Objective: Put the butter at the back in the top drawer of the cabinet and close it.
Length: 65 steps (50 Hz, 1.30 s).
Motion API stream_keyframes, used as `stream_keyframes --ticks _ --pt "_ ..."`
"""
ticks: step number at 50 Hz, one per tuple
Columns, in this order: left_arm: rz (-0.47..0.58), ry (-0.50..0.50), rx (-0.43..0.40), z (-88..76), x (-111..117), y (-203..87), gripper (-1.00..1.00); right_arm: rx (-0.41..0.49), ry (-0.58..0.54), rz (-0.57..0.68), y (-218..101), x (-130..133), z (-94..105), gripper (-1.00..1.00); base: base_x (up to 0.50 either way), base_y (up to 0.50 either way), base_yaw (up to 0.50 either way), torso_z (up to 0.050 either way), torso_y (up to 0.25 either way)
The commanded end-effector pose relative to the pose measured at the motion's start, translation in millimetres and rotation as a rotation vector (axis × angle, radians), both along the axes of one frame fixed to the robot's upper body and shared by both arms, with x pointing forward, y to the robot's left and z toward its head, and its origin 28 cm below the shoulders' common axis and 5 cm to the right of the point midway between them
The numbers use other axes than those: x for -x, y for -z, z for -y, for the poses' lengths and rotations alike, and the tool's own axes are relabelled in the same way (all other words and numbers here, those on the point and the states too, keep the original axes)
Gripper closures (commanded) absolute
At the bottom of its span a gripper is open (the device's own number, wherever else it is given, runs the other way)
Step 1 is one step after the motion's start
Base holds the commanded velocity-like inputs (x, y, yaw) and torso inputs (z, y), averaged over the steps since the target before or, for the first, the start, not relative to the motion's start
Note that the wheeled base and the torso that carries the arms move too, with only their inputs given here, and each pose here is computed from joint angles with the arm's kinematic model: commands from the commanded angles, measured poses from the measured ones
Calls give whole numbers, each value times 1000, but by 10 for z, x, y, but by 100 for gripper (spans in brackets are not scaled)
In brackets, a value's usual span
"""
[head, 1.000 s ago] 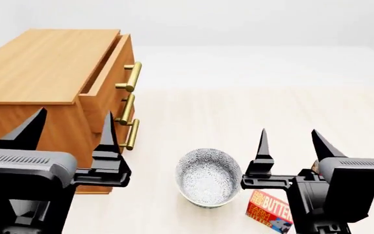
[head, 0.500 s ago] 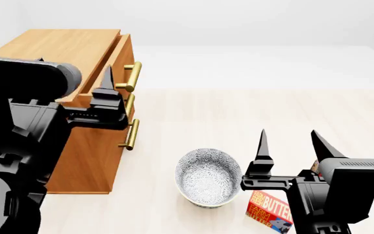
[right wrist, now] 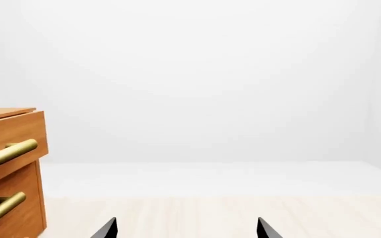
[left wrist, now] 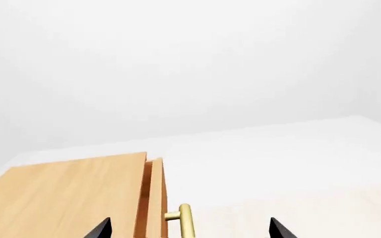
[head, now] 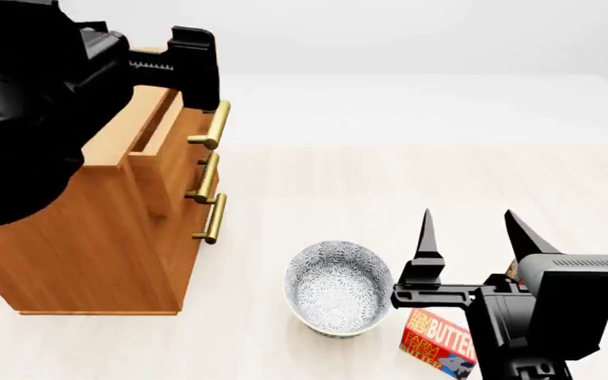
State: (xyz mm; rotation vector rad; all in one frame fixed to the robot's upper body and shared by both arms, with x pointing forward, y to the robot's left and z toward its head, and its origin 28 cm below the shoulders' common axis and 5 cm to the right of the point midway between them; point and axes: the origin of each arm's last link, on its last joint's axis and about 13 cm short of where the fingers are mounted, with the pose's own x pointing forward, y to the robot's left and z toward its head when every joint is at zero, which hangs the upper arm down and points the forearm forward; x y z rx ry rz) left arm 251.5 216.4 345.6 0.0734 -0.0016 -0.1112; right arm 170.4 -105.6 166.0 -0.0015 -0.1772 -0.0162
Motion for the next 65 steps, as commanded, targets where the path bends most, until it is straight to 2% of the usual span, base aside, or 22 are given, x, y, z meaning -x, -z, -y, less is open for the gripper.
stream_keyframes --ticks 1,20,41,49,65 --pt "-121 41 -8 32 -212 -252 -100 -1 0 -3 -3 -2 7 -100 0 0 0 0 0" --pt "-287 38 -18 63 -487 -458 -100 0 -3 -8 -2 13 4 -100 0 0 0 0 0" --pt "-498 6 -49 89 -583 -553 -100 -1 -5 -11 2 12 6 -100 0 0 0 0 0" --pt "-584 -32 -25 80 -597 -607 -100 -2 -6 -9 -6 22 7 -100 0 0 0 0 0" --pt "-694 -9 -34 86 -680 -562 -100 -4 -7 -3 -24 29 12 -100 0 0 0 0 0"
